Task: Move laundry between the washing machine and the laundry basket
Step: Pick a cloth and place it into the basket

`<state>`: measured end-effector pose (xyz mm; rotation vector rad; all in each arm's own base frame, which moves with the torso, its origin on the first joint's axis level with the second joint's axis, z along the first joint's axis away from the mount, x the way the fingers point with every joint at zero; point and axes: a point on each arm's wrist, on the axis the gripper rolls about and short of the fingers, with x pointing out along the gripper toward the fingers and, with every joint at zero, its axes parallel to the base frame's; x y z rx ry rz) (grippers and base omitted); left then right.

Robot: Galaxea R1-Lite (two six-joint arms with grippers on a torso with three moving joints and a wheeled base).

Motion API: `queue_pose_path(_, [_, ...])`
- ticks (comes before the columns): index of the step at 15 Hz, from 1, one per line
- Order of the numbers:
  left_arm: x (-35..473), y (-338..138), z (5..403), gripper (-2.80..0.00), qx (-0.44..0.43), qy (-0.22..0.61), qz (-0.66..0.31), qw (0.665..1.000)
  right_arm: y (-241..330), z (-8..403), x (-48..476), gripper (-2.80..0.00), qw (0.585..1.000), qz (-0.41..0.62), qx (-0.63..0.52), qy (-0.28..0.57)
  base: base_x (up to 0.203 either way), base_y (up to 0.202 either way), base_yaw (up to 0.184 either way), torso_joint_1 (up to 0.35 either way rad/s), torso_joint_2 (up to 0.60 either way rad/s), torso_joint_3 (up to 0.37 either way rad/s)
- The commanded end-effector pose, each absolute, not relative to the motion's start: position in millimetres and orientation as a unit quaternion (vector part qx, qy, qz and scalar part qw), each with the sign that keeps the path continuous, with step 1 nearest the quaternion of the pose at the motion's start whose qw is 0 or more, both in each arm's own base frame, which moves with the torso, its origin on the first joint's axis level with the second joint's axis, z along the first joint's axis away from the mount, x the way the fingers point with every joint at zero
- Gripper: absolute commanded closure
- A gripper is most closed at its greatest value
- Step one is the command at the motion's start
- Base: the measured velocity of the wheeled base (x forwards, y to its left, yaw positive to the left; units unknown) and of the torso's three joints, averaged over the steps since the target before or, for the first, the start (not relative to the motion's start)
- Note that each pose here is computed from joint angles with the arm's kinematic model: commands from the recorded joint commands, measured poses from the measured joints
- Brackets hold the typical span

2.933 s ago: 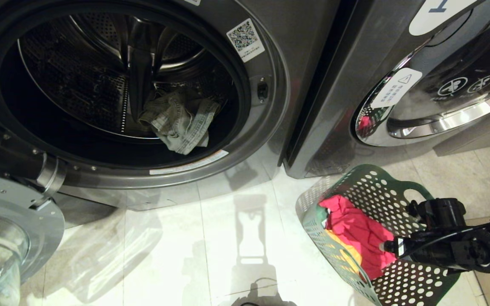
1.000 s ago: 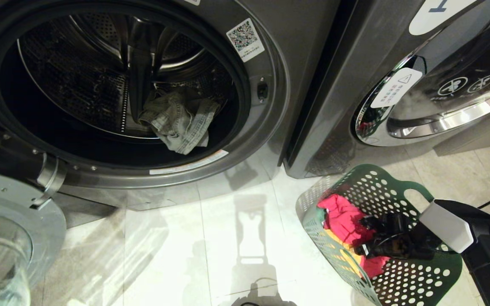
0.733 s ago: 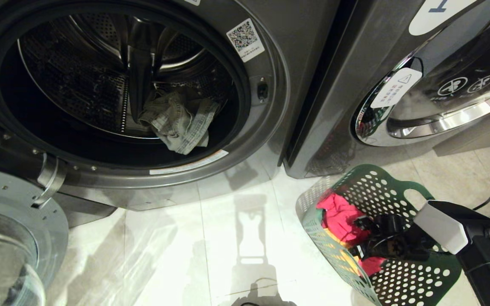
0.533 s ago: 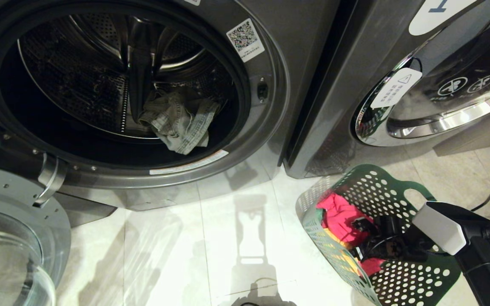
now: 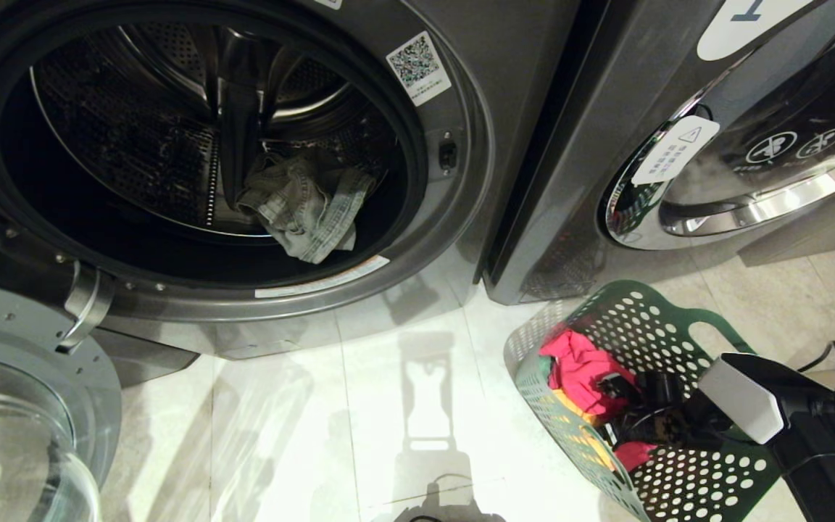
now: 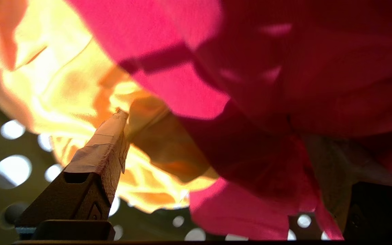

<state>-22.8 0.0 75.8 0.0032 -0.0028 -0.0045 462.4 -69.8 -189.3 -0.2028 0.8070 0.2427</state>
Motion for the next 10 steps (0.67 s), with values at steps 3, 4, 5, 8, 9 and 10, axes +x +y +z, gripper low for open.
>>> queue_pose_path(3, [-22.7, 0.0, 75.8, 0.0, 0.002, -0.001, -0.002, 1.0, -72.8, -204.3, 463.8, -2.8, 0.908, 0.117, -0.104, 0.389, 0.0, 0.0, 0.0, 0.0, 0.0, 0.0])
queue_pose_path(4, [-22.7, 0.0, 75.8, 0.0, 0.002, -0.001, -0.002, 1.0, -73.5, -204.5, 464.1, -2.8, 0.908, 0.116, -0.104, 0.388, 0.0, 0.0, 0.0, 0.0, 0.0, 0.0])
queue_pose_path(5, [-22.7, 0.0, 75.8, 0.0, 0.002, -0.001, -0.002, 1.0, -74.1, -205.5, 463.3, -2.8, 0.908, 0.115, -0.102, 0.389, 0.0, 0.0, 0.0, 0.0, 0.0, 0.0])
queue_pose_path(8, [-22.7, 0.0, 75.8, 0.0, 0.002, -0.001, -0.002, 1.0, -77.7, -205.7, 462.5, -2.8, 0.908, 0.113, -0.101, 0.391, 0.0, 0.0, 0.0, 0.0, 0.0, 0.0])
queue_pose_path(9, [-22.8, 0.0, 75.8, 0.0, 0.002, -0.001, -0.002, 1.0, -78.4, -205.7, 462.3, -2.8, 0.908, 0.112, -0.1, 0.392, 0.0, 0.0, 0.0, 0.0, 0.0, 0.0])
queue_pose_path(10, [-22.7, 0.0, 75.8, 0.0, 0.002, -0.001, -0.002, 1.0, -78.4, -204.7, 462.4, -2.8, 0.908, 0.111, -0.1, 0.392, 0.0, 0.0, 0.0, 0.0, 0.0, 0.0])
